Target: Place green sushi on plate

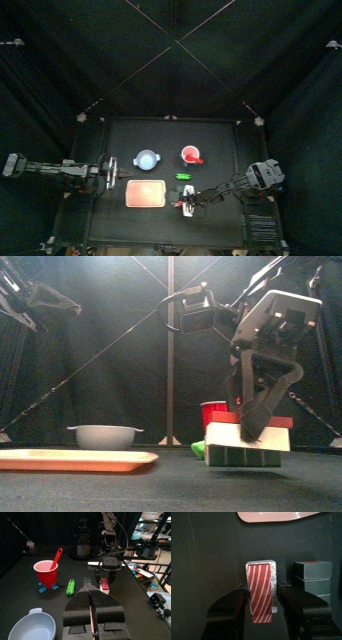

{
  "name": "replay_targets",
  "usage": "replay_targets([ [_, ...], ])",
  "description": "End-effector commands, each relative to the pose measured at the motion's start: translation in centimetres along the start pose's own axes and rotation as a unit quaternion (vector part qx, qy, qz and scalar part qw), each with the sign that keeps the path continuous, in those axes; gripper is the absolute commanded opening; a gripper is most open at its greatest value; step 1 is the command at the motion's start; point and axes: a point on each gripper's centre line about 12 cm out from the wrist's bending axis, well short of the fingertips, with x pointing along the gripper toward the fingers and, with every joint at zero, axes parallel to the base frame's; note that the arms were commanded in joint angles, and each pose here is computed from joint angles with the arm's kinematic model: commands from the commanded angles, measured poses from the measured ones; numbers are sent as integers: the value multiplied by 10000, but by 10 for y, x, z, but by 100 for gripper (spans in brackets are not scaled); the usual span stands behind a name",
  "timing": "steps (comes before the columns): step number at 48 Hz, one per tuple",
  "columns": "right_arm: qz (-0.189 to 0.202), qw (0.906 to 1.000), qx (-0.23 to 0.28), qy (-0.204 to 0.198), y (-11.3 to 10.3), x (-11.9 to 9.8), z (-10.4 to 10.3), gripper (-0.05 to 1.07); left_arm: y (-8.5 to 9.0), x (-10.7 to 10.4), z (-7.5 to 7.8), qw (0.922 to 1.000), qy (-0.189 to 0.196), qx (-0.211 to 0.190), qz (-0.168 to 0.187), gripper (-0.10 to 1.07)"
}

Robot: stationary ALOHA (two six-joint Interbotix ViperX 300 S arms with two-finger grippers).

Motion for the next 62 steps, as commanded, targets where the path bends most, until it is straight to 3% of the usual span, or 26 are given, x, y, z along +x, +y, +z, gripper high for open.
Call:
replay_targets([
  [1, 121, 9993, 54, -344, 3, -19, 17, 67, 0, 2, 5, 10000, -62, 14, 5, -2],
  [8, 133, 9984, 100, -547, 0, -25, 34, 67, 0, 2, 4, 10000, -54, 22, 5, -2],
  [21, 19, 9943, 47, -1064, -6, -27, 85, 67, 3, 1, -1, 9997, 220, 0, 67, -2],
  [37, -281, 9905, -156, -1339, -17, 0, 131, 67, 9, -5, -15, 9969, 751, -32, 236, -2],
  [62, -482, 9862, -334, -1548, -17, 35, 168, 69, 26, -8, -22, 9943, 819, -115, 676, -2],
])
